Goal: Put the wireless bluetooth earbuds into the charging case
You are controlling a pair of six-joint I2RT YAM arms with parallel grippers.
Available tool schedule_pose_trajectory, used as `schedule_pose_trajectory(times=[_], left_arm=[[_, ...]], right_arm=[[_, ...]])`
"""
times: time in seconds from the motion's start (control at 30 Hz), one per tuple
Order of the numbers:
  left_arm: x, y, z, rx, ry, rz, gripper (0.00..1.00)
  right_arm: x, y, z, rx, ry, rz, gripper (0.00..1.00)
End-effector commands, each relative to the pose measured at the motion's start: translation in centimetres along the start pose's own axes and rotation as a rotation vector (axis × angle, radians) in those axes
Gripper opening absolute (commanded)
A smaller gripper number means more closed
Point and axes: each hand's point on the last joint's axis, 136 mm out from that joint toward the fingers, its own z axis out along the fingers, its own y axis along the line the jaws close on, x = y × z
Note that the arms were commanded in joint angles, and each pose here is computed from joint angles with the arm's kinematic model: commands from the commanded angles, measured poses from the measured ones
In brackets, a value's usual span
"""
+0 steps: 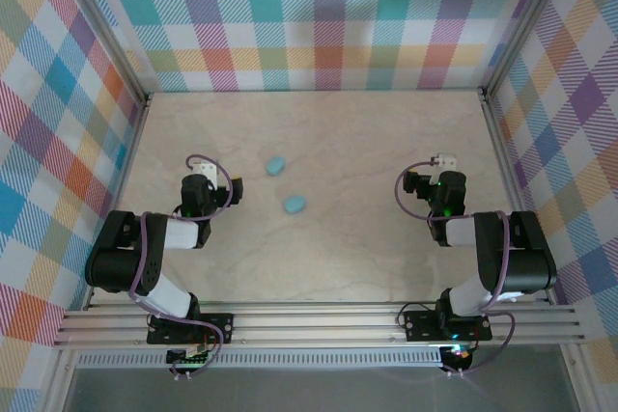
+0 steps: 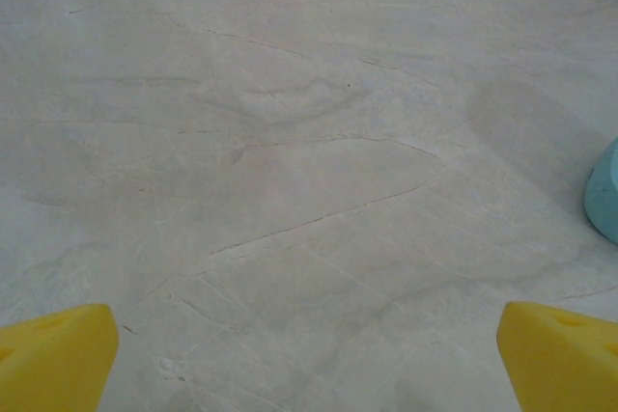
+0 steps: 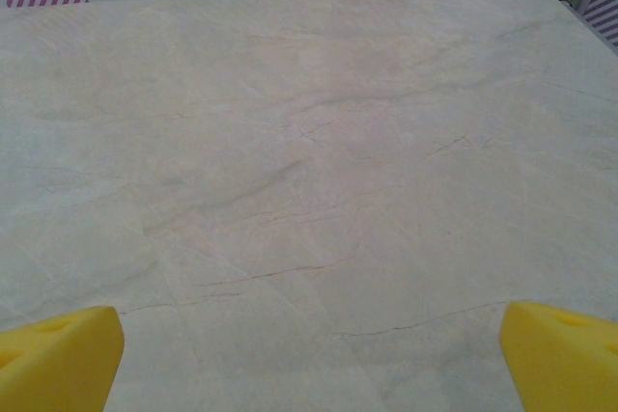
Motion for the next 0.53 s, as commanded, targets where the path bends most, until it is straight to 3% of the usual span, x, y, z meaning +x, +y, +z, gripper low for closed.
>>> schedule_pose_trajectory(times=[0.0, 0.5], left_arm=[[-1.20, 0.44, 0.26, -0.009, -0.030, -0.025, 1.00], [-1.14, 0.46, 0.25, -0.010, -0.028, -0.024, 1.00]], right_arm=[[-0.93, 0.25, 0.18, -0.017, -0.026, 0.011, 1.00], [-0.90, 0.48, 0.25, -0.028, -0.021, 0.007, 1.00]])
